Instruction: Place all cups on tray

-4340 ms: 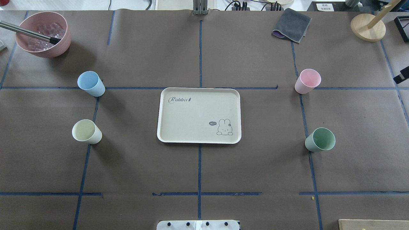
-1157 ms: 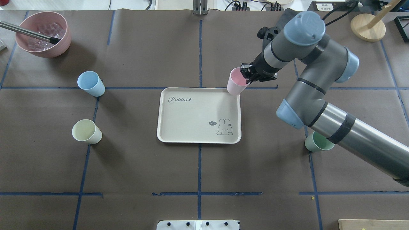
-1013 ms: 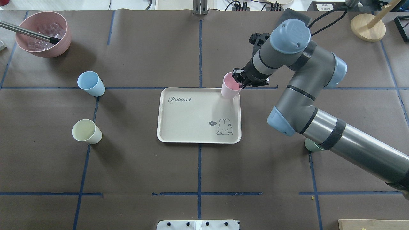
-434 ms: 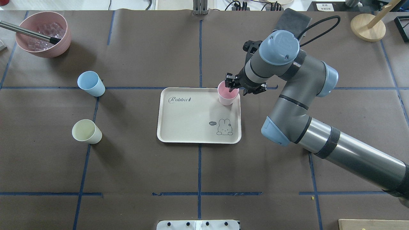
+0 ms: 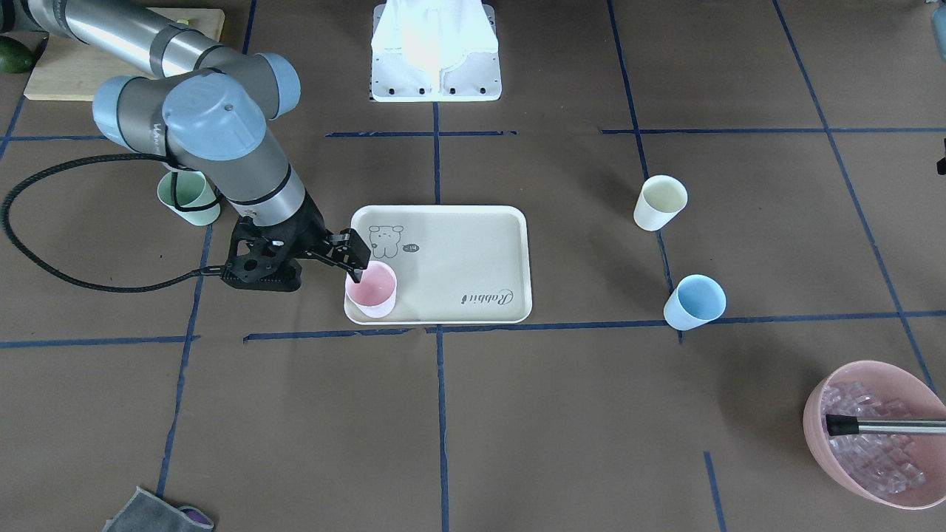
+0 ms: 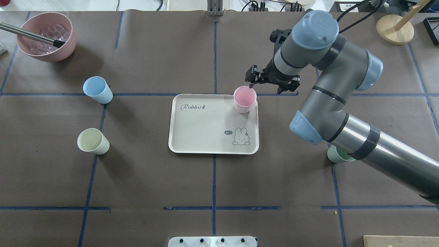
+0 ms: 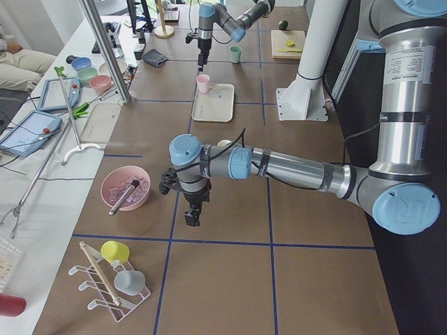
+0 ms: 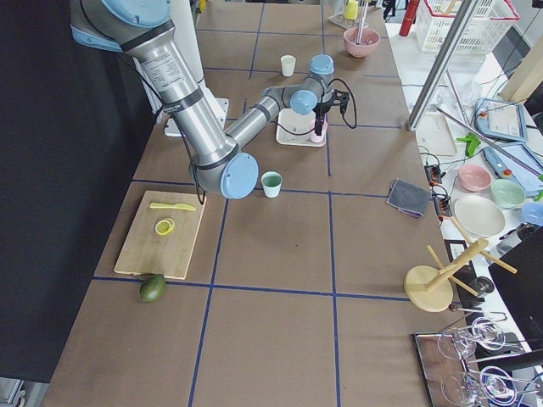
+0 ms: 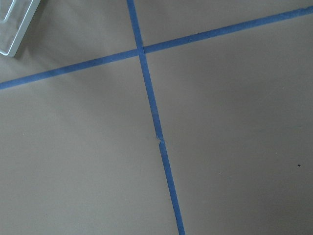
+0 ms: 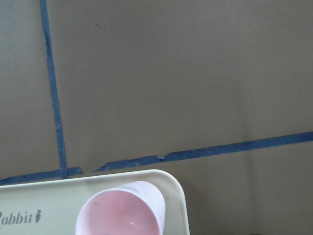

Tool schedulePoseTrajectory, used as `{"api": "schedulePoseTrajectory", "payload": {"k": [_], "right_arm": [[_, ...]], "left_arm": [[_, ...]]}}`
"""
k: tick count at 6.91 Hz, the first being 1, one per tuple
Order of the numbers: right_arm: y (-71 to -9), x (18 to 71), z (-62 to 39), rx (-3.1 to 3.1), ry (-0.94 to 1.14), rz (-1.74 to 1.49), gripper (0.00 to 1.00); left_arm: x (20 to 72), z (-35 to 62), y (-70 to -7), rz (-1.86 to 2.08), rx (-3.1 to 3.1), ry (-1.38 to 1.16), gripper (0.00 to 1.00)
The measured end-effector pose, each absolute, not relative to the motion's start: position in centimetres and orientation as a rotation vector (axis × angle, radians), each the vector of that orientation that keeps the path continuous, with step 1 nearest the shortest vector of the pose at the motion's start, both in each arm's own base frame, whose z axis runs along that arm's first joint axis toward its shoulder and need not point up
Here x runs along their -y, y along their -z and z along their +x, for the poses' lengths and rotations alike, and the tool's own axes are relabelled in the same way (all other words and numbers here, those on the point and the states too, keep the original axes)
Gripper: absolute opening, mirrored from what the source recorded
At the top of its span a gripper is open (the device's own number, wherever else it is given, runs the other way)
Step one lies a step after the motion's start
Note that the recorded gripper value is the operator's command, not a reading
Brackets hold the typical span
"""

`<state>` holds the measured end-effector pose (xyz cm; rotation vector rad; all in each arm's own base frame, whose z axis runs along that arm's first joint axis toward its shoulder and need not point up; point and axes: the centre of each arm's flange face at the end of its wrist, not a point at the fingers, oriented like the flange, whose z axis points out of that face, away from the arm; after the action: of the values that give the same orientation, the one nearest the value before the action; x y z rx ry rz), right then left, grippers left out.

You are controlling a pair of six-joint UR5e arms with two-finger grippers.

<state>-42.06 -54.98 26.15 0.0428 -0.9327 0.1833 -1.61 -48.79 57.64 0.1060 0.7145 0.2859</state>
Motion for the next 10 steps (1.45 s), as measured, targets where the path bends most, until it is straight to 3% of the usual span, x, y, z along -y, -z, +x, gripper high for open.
{"api": "schedulePoseTrajectory", "payload": {"k": [2, 5, 7, 10], "right_arm": [[-31.1, 58.2, -33.4, 0.924, -0.053, 0.071, 0.99], [-42.5, 59.3, -20.9, 0.879, 0.159, 0.139, 0.99], [-46.3, 58.2, -18.0, 0.862, 0.221, 0.152, 0.99], [-47.0, 57.9, -17.6, 0.859, 0.232, 0.154, 0.99]], "left_arm": [[50.8, -0.4, -55.1, 0.196, -0.724, -0.306, 1.0], [50.1, 10.1, -48.3, 0.131, -0.851, -0.044, 1.0], [46.2, 21.0, -44.3, 0.102, -0.845, 0.021, 1.0], [39.7, 31.6, -41.9, 0.017, -0.813, 0.162, 0.96]]}}
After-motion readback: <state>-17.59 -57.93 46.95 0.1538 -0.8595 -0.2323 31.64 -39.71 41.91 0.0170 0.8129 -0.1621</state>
